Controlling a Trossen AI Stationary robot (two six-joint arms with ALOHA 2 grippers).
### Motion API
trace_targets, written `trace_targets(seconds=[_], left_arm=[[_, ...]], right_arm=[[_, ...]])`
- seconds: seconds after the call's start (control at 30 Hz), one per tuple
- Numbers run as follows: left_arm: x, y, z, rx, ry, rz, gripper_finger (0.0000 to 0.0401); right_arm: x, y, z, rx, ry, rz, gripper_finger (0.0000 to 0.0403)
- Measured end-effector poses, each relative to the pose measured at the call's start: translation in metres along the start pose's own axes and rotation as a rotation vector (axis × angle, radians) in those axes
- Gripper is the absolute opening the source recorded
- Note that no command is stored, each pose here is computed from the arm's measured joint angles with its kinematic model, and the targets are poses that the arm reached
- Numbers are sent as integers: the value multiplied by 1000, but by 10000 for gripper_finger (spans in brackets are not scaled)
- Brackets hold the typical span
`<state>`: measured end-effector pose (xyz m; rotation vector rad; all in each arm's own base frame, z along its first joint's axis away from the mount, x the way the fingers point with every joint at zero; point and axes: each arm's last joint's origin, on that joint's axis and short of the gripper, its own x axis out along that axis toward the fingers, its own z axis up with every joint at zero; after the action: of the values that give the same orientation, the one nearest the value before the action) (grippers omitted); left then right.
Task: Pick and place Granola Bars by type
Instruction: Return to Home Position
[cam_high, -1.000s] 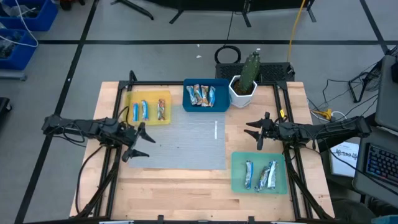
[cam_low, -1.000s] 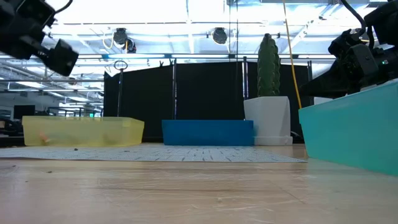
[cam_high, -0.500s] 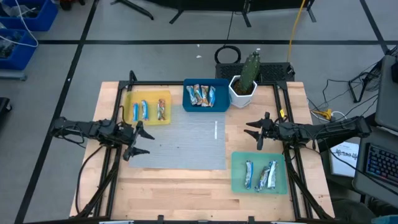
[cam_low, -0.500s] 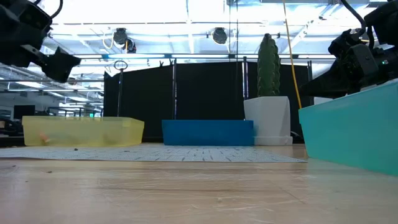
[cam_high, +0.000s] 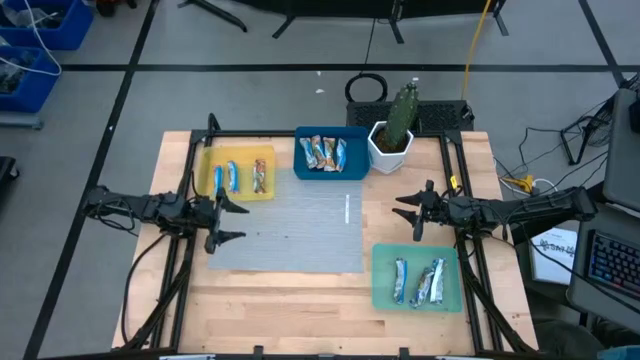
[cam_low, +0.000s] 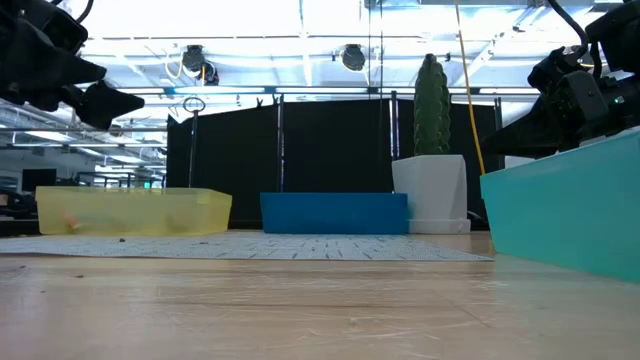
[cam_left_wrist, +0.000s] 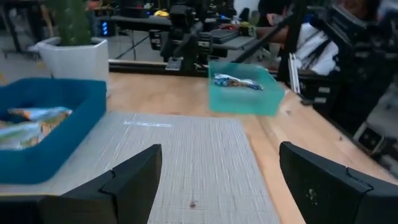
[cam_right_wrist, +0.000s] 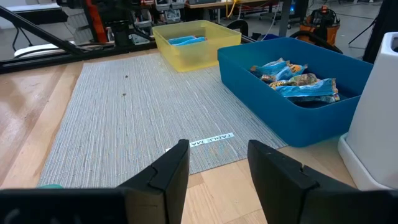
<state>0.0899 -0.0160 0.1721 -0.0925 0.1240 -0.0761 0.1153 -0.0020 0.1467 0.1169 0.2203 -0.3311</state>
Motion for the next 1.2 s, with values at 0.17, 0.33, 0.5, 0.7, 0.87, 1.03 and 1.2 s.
trace_targets(seconds=[0.17, 0.33, 0.5, 0.7, 0.87, 1.03, 1.2], left_arm=[[0, -2, -1, 27, 14, -70, 319], [-1, -5, -4, 35, 78, -170, 313], [0, -4, -4, 72, 77, -160, 319], [0, -4, -4, 112, 72, -146, 328], [0, -4, -4, 113, 72, -145, 321], [0, -1, -2, 199, 53, -40, 313], [0, 9, -2, 57, 33, 317, 310]], right_arm=[[0, 0, 0, 0, 0, 0, 157], [0, 0, 0, 0, 0, 0, 157], [0, 0, 0, 0, 0, 0, 157], [0, 0, 0, 0, 0, 0, 157], [0, 0, 0, 0, 0, 0, 157], [0, 0, 0, 0, 0, 0, 157], [0, 0, 0, 0, 0, 0, 157]])
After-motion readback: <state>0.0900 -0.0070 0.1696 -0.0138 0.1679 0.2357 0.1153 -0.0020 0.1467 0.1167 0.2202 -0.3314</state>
